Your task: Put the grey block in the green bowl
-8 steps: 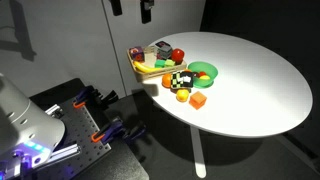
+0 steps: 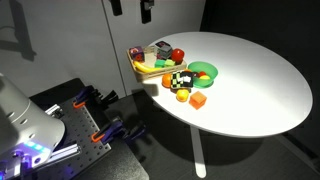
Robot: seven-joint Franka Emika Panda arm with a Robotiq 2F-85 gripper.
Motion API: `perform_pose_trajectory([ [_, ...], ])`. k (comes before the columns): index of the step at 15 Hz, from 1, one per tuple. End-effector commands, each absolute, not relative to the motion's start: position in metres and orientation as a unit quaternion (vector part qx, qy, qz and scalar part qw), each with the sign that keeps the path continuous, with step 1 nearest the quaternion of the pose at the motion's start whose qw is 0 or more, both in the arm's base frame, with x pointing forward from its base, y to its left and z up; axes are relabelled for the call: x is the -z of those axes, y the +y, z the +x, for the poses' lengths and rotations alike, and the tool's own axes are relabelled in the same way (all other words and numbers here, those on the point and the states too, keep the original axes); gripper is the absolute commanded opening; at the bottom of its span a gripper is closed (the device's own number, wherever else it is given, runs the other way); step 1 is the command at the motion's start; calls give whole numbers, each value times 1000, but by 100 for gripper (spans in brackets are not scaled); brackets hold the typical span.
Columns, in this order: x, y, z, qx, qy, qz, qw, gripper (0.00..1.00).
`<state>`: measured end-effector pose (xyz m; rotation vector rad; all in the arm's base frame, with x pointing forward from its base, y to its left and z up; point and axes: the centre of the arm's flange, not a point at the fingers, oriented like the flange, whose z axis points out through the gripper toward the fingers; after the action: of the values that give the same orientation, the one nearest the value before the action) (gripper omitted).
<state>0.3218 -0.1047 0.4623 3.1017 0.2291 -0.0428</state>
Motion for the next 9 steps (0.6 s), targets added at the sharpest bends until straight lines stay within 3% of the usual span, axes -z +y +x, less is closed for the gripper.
perform_pose_trajectory([
  [1,-460,-100,334,14,66,997,23,100],
  [9,-450,-85,370,3,54,998,27,100],
])
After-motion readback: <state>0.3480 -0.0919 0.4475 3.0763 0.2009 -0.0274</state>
